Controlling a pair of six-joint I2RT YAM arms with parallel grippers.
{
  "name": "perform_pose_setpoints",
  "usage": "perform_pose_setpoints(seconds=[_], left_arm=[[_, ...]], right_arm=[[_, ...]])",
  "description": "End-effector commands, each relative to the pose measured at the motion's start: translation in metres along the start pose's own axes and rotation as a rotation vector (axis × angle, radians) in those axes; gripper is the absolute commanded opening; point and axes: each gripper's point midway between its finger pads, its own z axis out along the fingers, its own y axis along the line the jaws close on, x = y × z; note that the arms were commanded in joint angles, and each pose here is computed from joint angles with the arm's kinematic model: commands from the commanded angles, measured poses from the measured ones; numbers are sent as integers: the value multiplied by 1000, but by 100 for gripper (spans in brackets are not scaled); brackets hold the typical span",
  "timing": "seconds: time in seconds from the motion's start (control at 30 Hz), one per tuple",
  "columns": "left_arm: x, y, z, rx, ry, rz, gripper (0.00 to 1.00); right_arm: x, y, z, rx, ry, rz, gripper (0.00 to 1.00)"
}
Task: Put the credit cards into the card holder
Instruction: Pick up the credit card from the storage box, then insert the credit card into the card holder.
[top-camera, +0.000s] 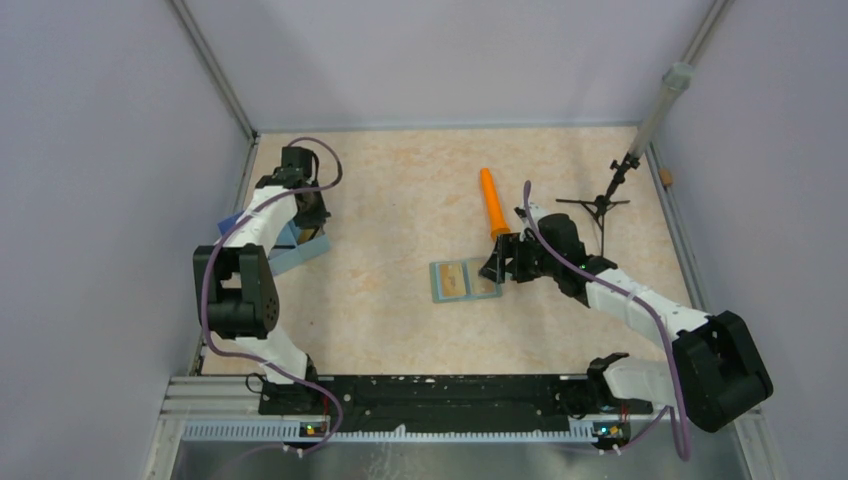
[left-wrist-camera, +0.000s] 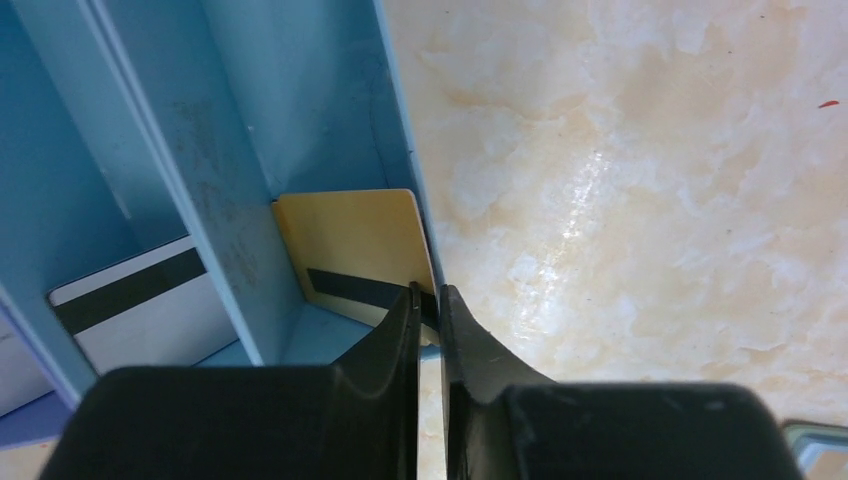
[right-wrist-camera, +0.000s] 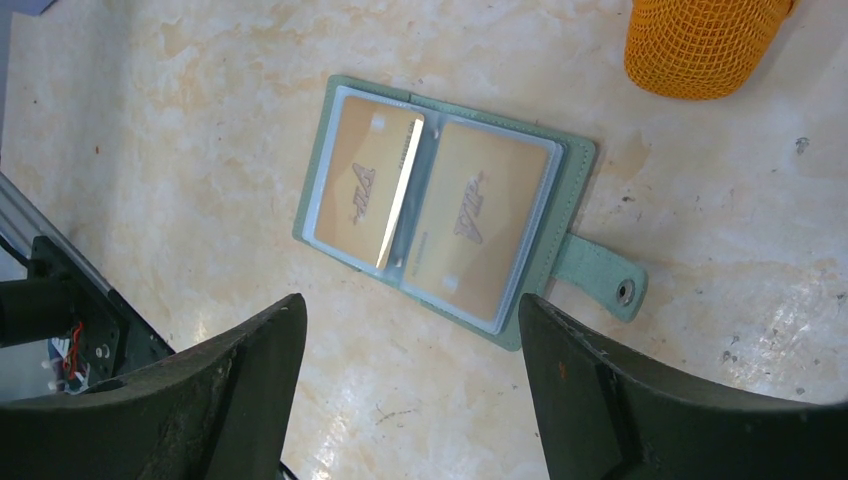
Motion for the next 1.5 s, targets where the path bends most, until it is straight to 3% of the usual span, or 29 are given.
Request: perform_pose_setpoints(seconds=[0.0, 0.17, 0.27, 0.4, 0.53, 0.73, 0.87, 1.13, 1.33, 1.47], left_arm=[[-5, 3, -16, -12, -35, 0, 9], [-7, 7, -26, -29, -56, -6, 7], [-7, 8, -29, -31, -58, -7, 0], [-10, 18, -44, -75, -77, -14, 0], [-17, 22, -77, -68, -158, -6, 0], [-23, -3, -135, 103, -310, 58, 0], [-9, -47, -167, 306, -323, 161, 0], [85, -170, -232, 960, -134, 469, 0], [147, -207, -266, 1293, 60, 574, 0], [179, -215, -279, 1390, 167, 642, 0]], right_arm=[[-15, 4, 0, -20, -47, -10, 76], [-17, 5, -2, -20, -49, -11, 76], [-18, 6, -3, -16, -51, -11, 76], [-21, 8, -6, -19, -52, -12, 75], [-31, 18, -16, -48, -90, -43, 76], [-47, 40, -35, -130, -168, -101, 77], [-51, 65, -48, -253, -190, -154, 78], [-44, 121, -75, -590, -173, -239, 82], [-32, 134, -84, -704, -121, -258, 84], [-23, 139, -85, -757, -70, -244, 84]])
